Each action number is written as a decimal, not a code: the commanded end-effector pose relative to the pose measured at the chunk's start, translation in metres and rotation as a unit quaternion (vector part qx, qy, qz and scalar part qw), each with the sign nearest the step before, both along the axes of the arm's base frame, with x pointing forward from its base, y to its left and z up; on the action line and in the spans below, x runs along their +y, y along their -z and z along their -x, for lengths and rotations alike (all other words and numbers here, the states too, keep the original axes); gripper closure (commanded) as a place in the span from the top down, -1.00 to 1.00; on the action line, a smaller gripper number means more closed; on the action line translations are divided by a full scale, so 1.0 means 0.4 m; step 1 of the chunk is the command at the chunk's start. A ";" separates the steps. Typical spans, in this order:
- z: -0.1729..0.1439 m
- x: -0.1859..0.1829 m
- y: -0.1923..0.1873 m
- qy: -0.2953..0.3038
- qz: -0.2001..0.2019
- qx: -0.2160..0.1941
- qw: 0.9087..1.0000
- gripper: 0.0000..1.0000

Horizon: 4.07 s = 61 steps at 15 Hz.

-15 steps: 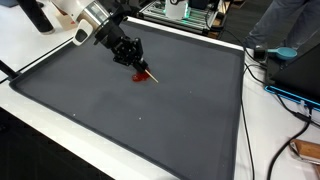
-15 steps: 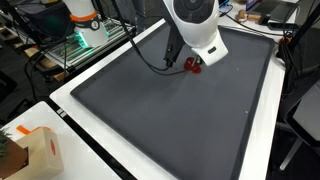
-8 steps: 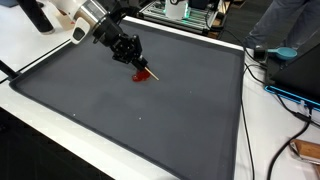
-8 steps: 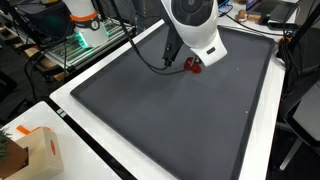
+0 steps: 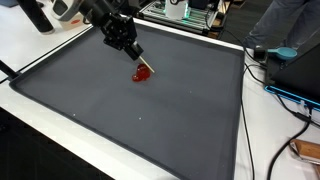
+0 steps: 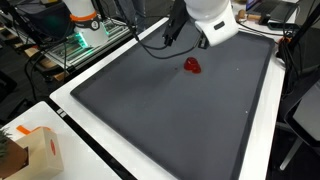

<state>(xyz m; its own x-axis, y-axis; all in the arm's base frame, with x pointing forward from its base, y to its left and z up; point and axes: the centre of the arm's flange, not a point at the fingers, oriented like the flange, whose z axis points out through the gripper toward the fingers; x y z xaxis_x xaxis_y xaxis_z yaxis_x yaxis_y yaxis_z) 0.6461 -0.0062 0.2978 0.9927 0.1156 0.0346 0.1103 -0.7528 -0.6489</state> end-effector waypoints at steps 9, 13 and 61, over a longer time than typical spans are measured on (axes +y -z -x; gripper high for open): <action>0.017 0.002 -0.148 0.140 0.232 0.045 0.962 -0.94; 0.020 0.011 -0.130 0.170 0.315 0.066 0.932 -0.94; 0.023 0.222 0.199 0.327 0.680 0.085 0.650 -0.94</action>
